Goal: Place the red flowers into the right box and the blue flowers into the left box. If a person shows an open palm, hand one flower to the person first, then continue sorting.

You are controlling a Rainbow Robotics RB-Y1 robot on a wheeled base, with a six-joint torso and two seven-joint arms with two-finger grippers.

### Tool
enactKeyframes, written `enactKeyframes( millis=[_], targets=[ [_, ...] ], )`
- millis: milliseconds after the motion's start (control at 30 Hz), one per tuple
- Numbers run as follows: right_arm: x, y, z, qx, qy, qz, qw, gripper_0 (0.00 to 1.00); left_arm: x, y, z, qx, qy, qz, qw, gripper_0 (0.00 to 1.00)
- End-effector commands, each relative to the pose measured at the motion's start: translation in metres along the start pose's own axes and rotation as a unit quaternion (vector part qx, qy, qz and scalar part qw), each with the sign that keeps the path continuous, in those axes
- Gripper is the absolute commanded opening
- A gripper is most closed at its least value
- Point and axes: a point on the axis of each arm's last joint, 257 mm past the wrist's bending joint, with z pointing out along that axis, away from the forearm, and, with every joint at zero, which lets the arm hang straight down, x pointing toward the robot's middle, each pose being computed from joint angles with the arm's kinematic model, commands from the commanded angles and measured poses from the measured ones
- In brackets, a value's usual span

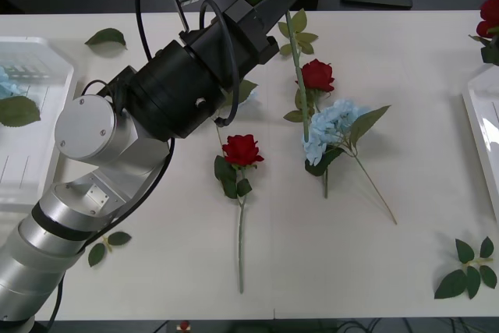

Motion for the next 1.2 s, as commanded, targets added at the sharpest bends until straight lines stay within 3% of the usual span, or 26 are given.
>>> enactKeyframes(
  millis=[33,267,567,1000,1200],
  targets=[
    [-0.003,-0.062,-0.014,0.046,-0.011,-0.012,0.999,0.00,-0.003,-0.025,0.015,0.029,0.002,0.011,1.000,0.00],
    [0.061,-0.138,-0.002,0.101,0.038,0.029,0.994,0.00,0.002,-0.018,0.017,0.024,0.008,0.010,1.000,0.00],
    [0.105,-0.189,0.013,0.163,0.057,0.026,0.985,0.00,0.003,-0.014,0.018,0.020,0.009,0.009,1.000,0.00],
    [0.172,-0.200,0.044,0.194,0.114,0.009,0.974,0.00,0.004,-0.012,0.018,0.019,0.010,0.004,1.000,0.00],
    [0.177,-0.189,0.053,0.191,0.122,0.006,0.974,0.05,0.004,-0.013,0.018,0.019,0.011,0.004,1.000,0.00]
  ],
)
